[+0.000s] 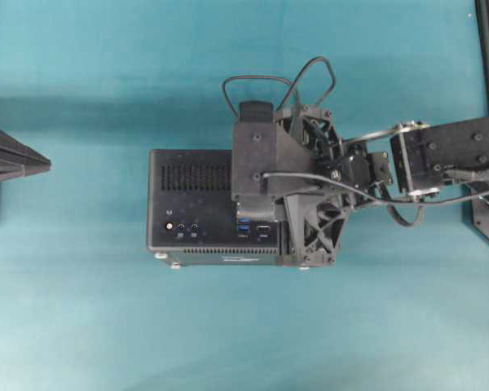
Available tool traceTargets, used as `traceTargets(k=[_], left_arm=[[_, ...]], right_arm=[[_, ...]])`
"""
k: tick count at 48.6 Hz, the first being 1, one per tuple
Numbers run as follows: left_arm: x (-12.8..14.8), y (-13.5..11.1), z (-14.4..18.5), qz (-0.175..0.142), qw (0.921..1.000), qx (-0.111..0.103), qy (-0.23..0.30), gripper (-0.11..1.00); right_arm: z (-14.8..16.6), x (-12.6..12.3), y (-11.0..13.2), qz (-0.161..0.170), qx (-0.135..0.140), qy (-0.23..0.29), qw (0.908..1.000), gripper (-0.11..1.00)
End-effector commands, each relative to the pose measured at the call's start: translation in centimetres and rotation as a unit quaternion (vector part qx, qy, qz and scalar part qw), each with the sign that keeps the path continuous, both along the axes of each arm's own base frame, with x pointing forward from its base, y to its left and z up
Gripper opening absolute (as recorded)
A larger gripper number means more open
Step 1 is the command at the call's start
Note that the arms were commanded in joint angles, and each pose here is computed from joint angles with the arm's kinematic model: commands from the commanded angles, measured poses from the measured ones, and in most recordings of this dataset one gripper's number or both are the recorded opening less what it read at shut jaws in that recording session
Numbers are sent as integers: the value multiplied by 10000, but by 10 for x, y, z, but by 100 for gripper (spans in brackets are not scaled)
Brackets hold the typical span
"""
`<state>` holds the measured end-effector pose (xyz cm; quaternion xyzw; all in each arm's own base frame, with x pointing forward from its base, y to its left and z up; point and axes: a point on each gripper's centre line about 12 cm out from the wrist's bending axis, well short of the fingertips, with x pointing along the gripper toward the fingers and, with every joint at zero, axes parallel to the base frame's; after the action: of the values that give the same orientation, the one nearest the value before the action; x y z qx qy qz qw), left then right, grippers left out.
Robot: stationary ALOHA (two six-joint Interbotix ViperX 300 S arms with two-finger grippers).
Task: Insert the USB into the PC box with both arms.
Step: 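Carry the plug over the blue USB ports and align it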
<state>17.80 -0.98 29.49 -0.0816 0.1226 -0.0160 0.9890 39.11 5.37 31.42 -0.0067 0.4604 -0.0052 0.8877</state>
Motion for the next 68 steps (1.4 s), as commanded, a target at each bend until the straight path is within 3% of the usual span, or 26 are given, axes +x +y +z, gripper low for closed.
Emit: traceTargets(k=[1,50,68], left_arm=[[2,0,5,-9,10000,3,-77,0],[1,-1,2,-14,10000,-3,-46,0],[1,0,2,-7,10000,-2,-46,0]], right_arm=[[8,0,3,-19,74,-104,9999,9],[6,3,-7,-104,-58,-133,9998,9],[6,8,-2,-147,83,-312,9994,9]])
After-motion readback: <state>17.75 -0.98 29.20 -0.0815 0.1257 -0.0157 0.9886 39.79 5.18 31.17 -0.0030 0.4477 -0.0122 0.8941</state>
